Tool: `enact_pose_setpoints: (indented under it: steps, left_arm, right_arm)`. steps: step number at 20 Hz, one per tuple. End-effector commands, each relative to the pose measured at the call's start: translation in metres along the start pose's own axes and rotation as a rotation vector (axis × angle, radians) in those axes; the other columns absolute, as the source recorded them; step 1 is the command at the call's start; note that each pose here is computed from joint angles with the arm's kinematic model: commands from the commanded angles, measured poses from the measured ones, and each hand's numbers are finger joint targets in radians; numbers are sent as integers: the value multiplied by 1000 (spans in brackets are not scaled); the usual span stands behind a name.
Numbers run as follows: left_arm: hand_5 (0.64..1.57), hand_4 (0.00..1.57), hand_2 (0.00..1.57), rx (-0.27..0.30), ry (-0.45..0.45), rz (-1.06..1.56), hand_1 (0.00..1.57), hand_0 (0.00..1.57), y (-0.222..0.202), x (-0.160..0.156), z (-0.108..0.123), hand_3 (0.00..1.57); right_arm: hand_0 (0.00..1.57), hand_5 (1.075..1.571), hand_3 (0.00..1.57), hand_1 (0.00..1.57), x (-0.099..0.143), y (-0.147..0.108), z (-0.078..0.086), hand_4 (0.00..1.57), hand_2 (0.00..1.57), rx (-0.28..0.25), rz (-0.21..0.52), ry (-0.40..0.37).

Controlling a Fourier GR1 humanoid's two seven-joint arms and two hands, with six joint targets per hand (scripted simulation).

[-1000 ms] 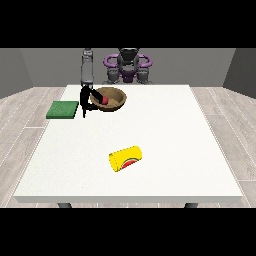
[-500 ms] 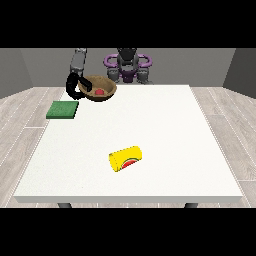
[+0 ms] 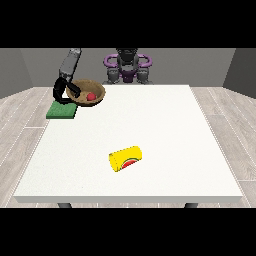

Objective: Pick the cup and pour the ball into the bowl, then pick the bowl and place it on the pad

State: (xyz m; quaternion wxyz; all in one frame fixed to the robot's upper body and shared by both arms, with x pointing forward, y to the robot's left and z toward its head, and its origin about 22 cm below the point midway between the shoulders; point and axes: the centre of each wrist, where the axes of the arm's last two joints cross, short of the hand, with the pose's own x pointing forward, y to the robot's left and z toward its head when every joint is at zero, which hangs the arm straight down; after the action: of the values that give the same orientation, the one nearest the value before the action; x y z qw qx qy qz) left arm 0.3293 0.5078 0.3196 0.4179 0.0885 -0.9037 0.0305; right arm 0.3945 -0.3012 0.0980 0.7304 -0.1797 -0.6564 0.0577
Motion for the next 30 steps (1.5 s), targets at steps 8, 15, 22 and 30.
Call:
enact_pose_setpoints:
  steps: [8, 15, 22, 30]
  left_arm:
    - [1536, 0, 0, -9, -93, -17, 0, 0, -21, 33, -15, 0]
    - [1533, 129, 0, -16, -178, -11, 0, 0, -20, 76, -25, 0]
    - [1535, 0, 0, -34, -182, -4, 0, 0, -29, 84, -17, 0]
    - [1535, 0, 0, -50, -57, -10, 0, 0, -23, 18, -4, 0]
  right_arm:
    - [1571, 1537, 1108, 1571, -33, -111, -4, 1296, 1571, -95, -87, -65]
    - [1571, 1547, 388, 1571, -15, -148, -7, 1297, 1571, -154, -37, -141]
    - [1571, 1564, 678, 1571, -43, -190, 11, 1248, 1571, -176, -41, -135]
    - [1571, 1570, 1301, 1571, -9, -157, -9, 1240, 1571, -77, -1, -27]
